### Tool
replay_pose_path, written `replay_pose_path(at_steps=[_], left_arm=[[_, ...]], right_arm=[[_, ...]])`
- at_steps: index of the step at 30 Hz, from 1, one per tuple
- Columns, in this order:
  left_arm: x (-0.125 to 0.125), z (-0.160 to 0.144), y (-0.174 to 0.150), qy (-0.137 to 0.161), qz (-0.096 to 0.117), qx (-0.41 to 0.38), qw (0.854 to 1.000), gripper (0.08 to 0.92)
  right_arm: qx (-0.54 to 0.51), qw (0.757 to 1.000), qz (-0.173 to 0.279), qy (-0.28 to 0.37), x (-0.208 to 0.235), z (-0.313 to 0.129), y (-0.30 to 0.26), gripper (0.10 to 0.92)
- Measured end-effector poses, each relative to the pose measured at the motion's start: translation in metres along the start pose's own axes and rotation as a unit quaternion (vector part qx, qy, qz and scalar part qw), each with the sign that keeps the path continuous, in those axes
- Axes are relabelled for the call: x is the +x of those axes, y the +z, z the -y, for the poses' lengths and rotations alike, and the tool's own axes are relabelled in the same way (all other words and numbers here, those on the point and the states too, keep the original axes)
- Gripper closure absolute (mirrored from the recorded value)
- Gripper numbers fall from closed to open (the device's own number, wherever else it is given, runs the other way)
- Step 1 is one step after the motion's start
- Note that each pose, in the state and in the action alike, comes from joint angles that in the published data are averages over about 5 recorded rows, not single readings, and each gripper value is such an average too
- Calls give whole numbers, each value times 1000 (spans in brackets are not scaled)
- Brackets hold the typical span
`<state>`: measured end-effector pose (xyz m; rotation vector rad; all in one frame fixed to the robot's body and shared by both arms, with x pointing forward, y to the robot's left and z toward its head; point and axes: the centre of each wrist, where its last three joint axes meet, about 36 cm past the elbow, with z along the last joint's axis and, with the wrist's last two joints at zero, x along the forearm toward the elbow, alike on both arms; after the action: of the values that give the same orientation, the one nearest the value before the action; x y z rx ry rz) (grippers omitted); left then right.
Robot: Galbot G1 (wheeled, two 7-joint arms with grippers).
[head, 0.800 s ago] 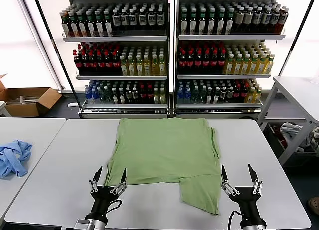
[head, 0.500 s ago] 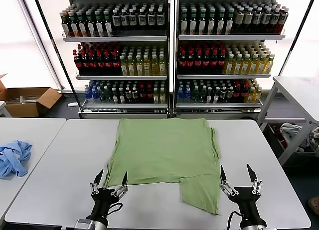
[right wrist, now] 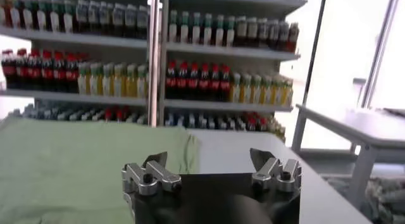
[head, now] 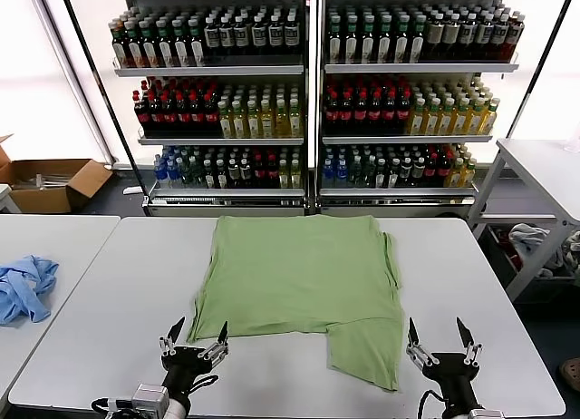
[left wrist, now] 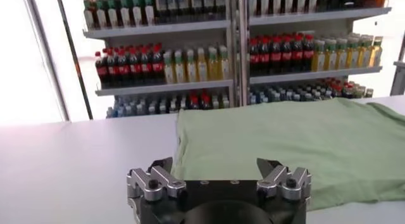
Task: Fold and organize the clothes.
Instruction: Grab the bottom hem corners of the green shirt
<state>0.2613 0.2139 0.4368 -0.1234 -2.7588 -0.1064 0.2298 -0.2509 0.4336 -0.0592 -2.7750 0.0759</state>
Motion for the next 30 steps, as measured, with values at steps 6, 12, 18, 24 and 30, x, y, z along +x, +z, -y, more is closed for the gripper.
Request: replay_pose_path(at_steps=[6,12,18,24,30], left_arm=[[-6,-6,-4,0,-33,6,999,177],[-11,-12,-7,0,-65,17,998,177],[-14,-14,-9,9,-87,33,996,177],[-19,-14,-10,22,-98,50,994,177],[-31,-21,-11,21,-102,66,992,177]], right_arm=[[-4,998,-51,-34,0,-3,4,200],[-9,994,-85,-69,3,-11,10,200],[-12,991,-103,-90,5,-14,13,200],[-14,989,-111,-101,8,-16,15,200],[-12,988,-114,-106,9,-16,16,200]])
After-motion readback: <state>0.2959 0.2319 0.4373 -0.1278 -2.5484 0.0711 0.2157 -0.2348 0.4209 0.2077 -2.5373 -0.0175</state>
